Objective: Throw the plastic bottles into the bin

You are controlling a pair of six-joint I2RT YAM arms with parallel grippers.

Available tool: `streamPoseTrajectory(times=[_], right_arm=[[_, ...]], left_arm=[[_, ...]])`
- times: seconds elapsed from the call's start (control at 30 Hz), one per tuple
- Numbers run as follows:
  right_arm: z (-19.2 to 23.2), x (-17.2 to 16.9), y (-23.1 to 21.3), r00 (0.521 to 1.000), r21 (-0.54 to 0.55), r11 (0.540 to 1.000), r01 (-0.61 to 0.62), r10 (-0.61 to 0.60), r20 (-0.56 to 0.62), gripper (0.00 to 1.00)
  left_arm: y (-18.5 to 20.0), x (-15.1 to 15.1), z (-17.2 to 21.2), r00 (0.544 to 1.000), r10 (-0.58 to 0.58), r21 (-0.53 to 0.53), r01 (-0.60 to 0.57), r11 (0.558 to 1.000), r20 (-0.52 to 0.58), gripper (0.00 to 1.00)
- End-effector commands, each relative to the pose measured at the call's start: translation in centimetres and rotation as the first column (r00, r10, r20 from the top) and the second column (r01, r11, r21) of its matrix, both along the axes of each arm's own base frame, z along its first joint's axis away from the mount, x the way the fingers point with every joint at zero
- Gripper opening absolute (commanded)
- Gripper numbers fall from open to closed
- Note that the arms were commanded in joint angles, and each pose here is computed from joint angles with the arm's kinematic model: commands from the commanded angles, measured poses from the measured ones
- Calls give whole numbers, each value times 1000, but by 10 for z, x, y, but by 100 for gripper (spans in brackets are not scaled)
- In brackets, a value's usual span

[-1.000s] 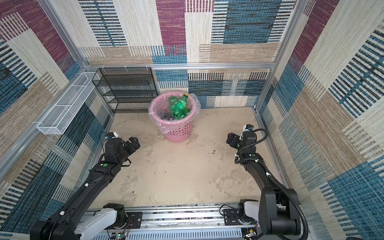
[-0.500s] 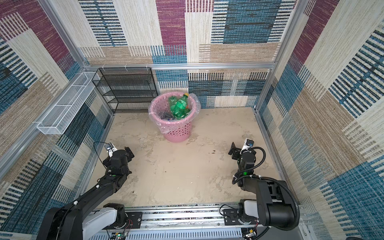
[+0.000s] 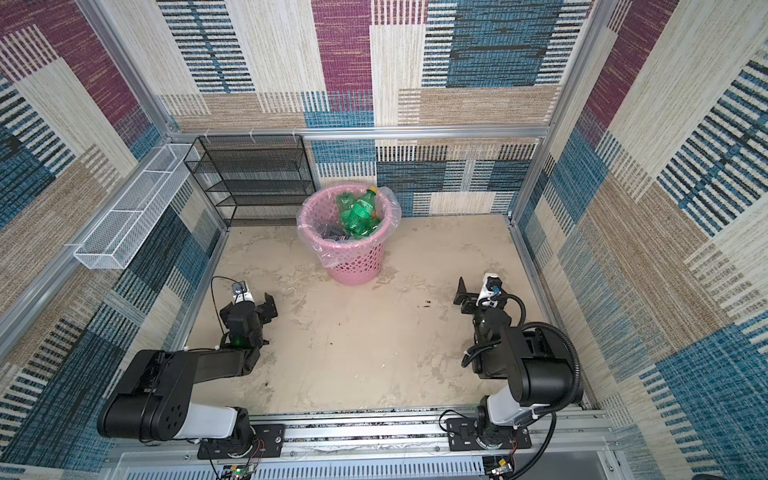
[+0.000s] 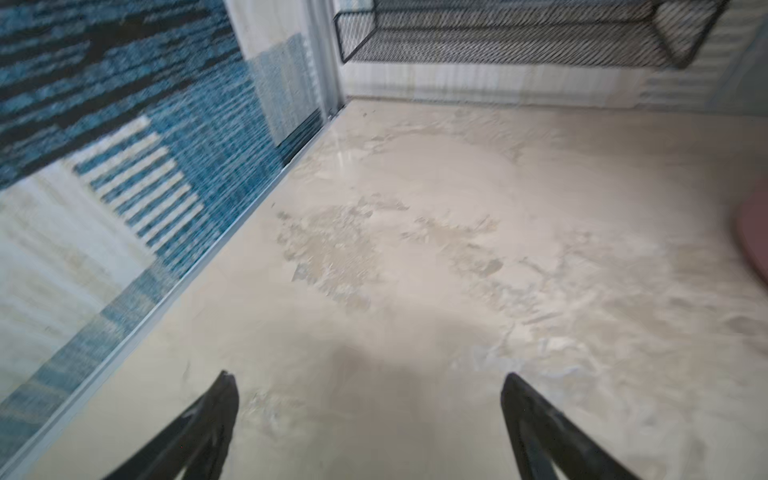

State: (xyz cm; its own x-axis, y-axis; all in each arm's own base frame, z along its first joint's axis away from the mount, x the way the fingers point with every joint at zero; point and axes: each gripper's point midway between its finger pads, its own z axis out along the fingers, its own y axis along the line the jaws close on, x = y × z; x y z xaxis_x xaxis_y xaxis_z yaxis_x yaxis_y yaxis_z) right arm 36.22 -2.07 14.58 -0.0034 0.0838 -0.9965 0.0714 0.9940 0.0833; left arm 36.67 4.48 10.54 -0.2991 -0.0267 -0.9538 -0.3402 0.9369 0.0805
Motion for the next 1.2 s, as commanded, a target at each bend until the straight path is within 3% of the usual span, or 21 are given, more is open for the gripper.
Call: streamPoseTrajectory(times=[0.0, 0.07, 0.13, 0.23, 0.37, 1.17], right_arm=[[9, 0, 6, 999, -17, 999, -29, 30, 37, 99], [8, 3, 7, 999, -21, 999, -41, 41, 27, 99], [8, 4, 8, 999, -24, 999, -46, 47, 25, 99], [8, 5, 10, 998, -28, 998, -56, 56, 24, 99], [4, 9, 31, 983, -71, 981, -182, 182, -3, 99], [6, 9, 26, 988, -59, 986, -153, 154, 6, 98]], left_arm=[[-18, 17, -4, 990, -138, -9, 138, 990, 2, 99], [-17, 24, -1, 991, -132, 5, 132, 991, 25, 99], [-15, 24, -7, 990, -132, -33, 130, 991, -45, 99], [-12, 28, -8, 993, -114, -24, 113, 993, -37, 99], [-12, 29, -7, 993, -116, -25, 115, 993, -36, 99], [-11, 29, -6, 993, -114, -21, 113, 993, -30, 98]])
